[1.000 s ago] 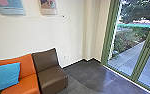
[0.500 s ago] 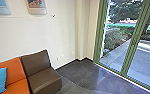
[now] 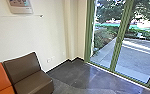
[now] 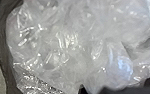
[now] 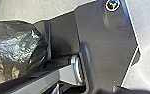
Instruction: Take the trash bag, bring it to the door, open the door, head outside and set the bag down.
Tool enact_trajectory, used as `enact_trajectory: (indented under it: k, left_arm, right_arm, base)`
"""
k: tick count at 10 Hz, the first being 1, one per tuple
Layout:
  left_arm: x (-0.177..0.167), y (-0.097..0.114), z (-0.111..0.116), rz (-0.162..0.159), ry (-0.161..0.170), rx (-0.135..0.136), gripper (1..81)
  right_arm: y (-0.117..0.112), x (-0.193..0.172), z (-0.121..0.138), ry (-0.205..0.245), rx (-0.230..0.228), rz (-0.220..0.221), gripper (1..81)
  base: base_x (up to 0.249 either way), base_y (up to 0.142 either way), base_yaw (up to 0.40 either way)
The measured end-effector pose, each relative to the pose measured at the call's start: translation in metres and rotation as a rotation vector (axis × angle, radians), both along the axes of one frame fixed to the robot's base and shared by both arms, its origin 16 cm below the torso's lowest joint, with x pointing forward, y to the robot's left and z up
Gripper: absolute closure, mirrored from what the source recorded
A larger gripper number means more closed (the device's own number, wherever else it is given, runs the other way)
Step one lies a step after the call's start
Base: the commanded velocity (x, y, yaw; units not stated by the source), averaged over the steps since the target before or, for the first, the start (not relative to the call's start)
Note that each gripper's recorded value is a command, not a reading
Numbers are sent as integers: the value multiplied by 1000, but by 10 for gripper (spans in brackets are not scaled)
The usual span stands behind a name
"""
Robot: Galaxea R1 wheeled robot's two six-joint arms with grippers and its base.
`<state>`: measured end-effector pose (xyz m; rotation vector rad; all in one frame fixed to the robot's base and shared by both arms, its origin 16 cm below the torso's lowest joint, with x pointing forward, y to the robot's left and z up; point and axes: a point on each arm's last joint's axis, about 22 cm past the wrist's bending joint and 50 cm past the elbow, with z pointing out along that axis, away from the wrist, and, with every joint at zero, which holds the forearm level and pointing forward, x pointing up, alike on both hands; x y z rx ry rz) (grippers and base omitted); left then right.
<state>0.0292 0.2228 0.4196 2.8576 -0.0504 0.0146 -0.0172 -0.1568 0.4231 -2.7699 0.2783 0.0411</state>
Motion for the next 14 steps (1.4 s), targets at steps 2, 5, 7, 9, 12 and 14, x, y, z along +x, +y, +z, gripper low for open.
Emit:
enact_trajectory:
  k: [2, 5, 7, 9, 12, 14]
  left_arm:
    - [0, 0, 0, -1, 1, 0, 811]
    - [0, 0, 0, 0, 0, 0, 811]
    - [0, 1, 0, 0, 1, 2, 811]
    - [-1, 2, -1, 0, 2, 7, 811]
    - [-1, 4, -1, 0, 2, 11, 811]
    - [0, 4, -1, 0, 1, 12, 811]
  right_arm:
    - [0, 0, 0, -1, 0, 0, 10]
    - [0, 0, 0, 0, -1, 0, 10]
    - [2, 0, 0, 0, 1, 0, 10]
    - [2, 0, 0, -1, 1, 0, 10]
    - [3, 1, 0, -2, 3, 0, 10]
    - [3, 0, 0, 0, 2, 1, 10]
  base:
    - [0, 0, -283]
    - [0, 0, -283]
    - [0, 0, -256]
    - [0, 0, -255]
    - [0, 0, -255]
    - [0, 0, -257]
